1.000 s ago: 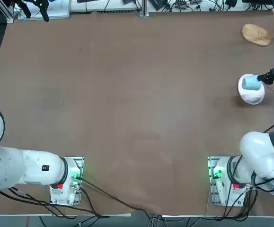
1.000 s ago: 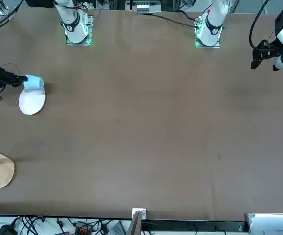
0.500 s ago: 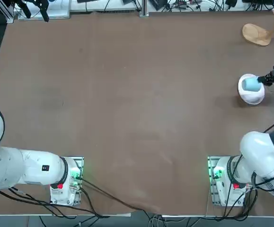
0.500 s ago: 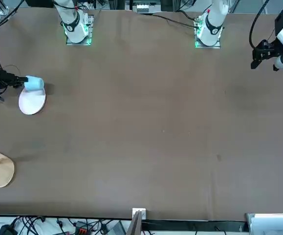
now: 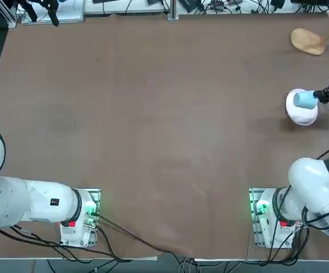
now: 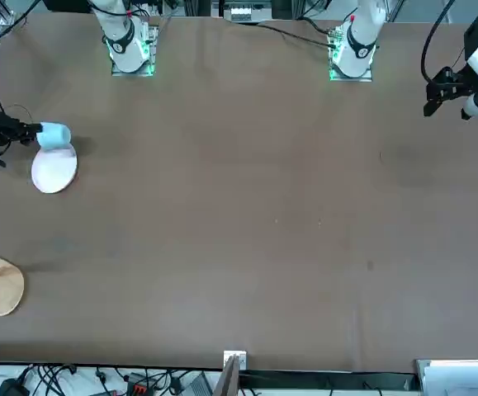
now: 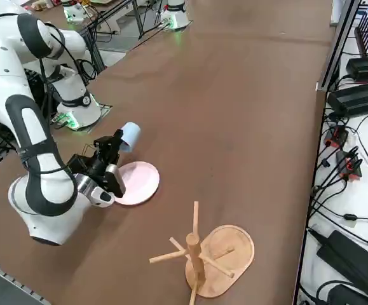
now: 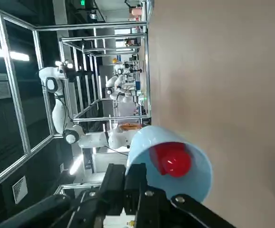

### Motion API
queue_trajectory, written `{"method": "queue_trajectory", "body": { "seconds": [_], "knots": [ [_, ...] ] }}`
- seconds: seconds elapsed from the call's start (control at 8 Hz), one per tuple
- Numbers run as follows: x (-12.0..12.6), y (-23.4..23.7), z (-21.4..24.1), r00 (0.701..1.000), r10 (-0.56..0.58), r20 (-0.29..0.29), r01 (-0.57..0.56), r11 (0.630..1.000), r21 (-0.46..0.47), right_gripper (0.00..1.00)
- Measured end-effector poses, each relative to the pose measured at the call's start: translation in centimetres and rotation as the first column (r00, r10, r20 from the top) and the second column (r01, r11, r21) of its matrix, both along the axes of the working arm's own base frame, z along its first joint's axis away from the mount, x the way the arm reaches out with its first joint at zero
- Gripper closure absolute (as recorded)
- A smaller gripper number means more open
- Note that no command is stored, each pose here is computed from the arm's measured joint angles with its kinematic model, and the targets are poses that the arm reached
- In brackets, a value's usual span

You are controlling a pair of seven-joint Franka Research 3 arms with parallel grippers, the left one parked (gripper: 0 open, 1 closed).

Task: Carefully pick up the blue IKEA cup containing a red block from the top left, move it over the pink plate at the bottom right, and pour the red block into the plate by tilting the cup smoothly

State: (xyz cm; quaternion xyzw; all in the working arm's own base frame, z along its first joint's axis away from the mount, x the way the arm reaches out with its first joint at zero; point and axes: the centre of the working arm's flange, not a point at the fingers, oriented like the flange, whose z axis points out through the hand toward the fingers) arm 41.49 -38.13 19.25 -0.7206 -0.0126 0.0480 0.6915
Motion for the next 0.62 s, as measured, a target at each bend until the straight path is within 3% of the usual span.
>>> {"method": "queue_trajectory", "body": {
  "seconds": [0.62],
  "knots": [
    [-0.08,0.03,-0.26,0.999,-0.021,0.025,0.019,0.996,0.085,0.98]
  ]
}}
